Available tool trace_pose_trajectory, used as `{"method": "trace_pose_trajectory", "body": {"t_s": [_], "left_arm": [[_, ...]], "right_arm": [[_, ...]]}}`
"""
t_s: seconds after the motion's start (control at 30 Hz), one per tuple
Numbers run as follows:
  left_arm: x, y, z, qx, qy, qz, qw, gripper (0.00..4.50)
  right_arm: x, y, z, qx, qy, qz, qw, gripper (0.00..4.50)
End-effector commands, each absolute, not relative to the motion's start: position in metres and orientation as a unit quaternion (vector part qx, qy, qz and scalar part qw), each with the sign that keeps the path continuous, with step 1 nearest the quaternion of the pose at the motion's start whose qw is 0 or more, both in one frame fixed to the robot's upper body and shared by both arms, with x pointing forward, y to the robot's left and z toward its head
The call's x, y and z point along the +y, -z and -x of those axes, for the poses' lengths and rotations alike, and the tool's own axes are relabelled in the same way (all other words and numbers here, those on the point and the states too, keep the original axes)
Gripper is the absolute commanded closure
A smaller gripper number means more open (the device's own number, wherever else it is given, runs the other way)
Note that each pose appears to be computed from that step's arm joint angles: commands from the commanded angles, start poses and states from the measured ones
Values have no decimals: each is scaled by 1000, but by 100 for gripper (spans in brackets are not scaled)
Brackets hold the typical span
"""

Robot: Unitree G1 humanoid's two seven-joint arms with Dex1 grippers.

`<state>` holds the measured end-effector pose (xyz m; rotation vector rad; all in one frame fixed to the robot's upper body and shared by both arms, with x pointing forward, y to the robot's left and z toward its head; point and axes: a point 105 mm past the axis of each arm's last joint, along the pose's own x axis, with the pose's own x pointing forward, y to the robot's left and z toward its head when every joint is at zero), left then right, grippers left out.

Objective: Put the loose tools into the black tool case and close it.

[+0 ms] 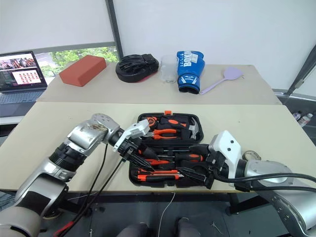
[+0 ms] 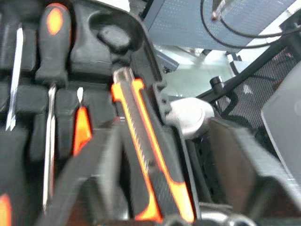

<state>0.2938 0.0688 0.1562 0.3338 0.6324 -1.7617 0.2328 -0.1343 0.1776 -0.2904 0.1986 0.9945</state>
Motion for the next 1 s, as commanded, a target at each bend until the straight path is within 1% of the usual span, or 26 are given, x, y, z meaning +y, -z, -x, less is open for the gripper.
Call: {"method": "trace_pose_trajectory", "body": {"t_s": [0.03,0.07,0.1,0.2,0.33,0.6,0.83,1.0], "left_arm": [[75,-157,-285,255,770,-178,557,383],[78,-155,-284,256,771,-188,551,419],[79,-152,-282,256,773,-197,546,445],[80,-144,-282,259,771,-228,535,445],[79,-126,-287,257,761,-290,520,445],[73,-106,-293,244,753,-333,512,445],[69,-110,-294,229,756,-329,517,445],[58,-144,-293,193,779,-280,527,445]], "right_arm": [[-132,-185,-232,72,-479,151,862,0],[-132,-185,-232,73,-480,152,861,0],[-132,-184,-231,76,-481,153,860,0],[-131,-181,-226,88,-496,152,850,0],[-126,-175,-211,111,-533,152,825,0],[-128,-173,-209,115,-532,155,824,0],[-128,-172,-208,116,-531,157,824,0],[-128,-172,-209,115,-530,157,826,0]]}}
